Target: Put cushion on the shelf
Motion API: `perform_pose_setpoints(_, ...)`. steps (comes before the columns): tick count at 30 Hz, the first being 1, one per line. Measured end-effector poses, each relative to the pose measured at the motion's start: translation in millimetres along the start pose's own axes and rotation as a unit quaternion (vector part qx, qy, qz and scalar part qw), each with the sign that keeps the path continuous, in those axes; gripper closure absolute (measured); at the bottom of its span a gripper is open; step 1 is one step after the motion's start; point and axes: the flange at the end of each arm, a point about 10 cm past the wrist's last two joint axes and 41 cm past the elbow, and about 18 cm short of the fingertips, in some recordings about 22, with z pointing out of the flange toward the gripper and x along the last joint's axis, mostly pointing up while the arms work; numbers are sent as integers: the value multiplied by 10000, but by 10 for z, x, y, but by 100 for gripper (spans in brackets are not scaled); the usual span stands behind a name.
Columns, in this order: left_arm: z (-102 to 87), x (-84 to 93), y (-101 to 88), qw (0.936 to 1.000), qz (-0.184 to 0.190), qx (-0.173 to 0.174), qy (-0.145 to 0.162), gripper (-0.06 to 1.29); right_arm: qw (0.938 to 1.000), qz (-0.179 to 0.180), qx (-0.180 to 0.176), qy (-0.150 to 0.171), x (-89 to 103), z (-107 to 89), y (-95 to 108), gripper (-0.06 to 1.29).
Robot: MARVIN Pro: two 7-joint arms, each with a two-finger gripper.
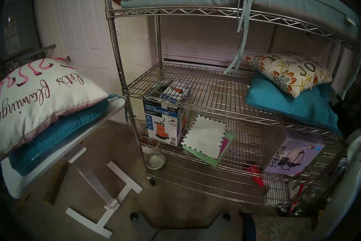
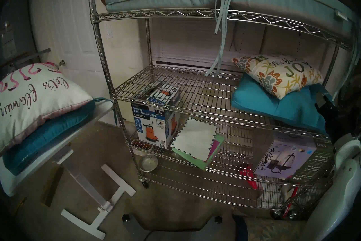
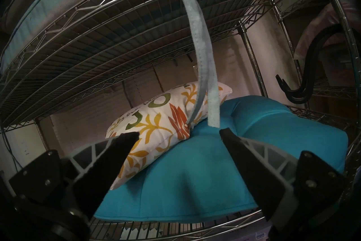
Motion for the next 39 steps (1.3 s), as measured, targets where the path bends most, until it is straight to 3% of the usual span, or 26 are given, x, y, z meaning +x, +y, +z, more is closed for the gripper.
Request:
perform_pose_setpoints(11, 163, 39, -1, 9996, -170, -232, -27, 1, 10000, -7, -8, -2, -1, 1, 0, 3)
perform_pose_setpoints(22, 268, 119, 155, 9977, -409, -542, -53, 1, 10000, -13, -16, -3, -3, 3, 0, 3)
perform_pose_setpoints(39, 384, 125, 59, 9988, -181, -438, -158, 1, 10000, -16, -19, -3, -4, 4, -1, 3)
